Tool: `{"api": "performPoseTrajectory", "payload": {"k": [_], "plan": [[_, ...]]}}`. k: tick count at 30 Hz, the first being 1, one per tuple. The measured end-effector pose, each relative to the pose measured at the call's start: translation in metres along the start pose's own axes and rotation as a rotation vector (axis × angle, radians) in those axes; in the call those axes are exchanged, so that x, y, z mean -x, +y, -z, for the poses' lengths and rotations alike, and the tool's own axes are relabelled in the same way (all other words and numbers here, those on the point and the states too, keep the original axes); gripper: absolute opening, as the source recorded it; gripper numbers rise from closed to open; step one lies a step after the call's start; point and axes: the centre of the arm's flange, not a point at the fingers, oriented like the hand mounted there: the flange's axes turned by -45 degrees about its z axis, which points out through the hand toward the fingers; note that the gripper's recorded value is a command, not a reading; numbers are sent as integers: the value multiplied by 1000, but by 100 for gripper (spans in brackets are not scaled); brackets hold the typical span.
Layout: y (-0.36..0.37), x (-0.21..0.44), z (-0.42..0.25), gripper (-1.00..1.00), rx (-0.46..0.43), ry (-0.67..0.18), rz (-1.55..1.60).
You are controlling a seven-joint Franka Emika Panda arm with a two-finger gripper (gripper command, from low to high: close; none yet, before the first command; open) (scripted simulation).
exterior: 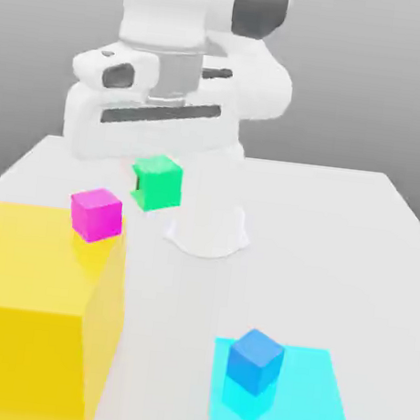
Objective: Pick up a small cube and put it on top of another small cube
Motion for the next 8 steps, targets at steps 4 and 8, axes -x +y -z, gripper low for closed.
{"api": "performPoseTrajectory", "payload": {"k": [4, 8], "plan": [[12, 14, -39, -100, -3, 0, -38], [12, 15, -48, 100, -4, 0, -39]]}}
